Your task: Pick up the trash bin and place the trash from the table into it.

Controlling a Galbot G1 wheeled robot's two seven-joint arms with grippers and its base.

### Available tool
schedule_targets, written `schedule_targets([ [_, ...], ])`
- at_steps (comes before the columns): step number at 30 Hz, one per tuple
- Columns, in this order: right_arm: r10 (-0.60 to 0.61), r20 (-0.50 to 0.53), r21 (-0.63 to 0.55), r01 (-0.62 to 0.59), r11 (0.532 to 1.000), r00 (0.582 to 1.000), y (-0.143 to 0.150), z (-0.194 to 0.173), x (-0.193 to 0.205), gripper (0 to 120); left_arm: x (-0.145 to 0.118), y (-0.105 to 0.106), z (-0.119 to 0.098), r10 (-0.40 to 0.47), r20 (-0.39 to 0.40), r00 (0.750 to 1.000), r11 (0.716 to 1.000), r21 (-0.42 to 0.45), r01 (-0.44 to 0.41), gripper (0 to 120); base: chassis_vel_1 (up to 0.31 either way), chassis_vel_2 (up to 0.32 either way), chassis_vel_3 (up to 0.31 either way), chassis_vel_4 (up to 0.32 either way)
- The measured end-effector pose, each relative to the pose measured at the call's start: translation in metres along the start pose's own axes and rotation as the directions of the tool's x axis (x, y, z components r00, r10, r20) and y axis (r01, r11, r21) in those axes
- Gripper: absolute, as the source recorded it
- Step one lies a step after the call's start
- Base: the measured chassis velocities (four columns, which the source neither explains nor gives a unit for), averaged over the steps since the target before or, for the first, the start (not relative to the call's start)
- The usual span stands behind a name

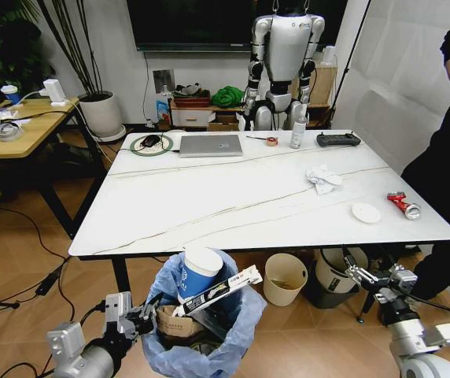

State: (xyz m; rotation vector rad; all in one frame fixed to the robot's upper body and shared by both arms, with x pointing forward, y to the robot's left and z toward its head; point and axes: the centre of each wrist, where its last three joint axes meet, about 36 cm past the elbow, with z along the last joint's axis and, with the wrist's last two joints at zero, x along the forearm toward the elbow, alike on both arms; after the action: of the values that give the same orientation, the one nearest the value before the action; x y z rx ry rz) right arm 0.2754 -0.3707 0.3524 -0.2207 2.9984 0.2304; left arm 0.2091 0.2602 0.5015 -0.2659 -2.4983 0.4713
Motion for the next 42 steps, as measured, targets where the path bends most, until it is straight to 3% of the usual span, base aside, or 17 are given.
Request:
schedule_targets([
  [42,-0.03,0.005,-0.051,0.031,0.998,1.0,0.008,0.015,-0.014,100,-0.005,0.003,-0.002,0.007,0.008,1.0,1.0,0.002,-0.007,0,-0.108,-0.11,0.107,0.109],
])
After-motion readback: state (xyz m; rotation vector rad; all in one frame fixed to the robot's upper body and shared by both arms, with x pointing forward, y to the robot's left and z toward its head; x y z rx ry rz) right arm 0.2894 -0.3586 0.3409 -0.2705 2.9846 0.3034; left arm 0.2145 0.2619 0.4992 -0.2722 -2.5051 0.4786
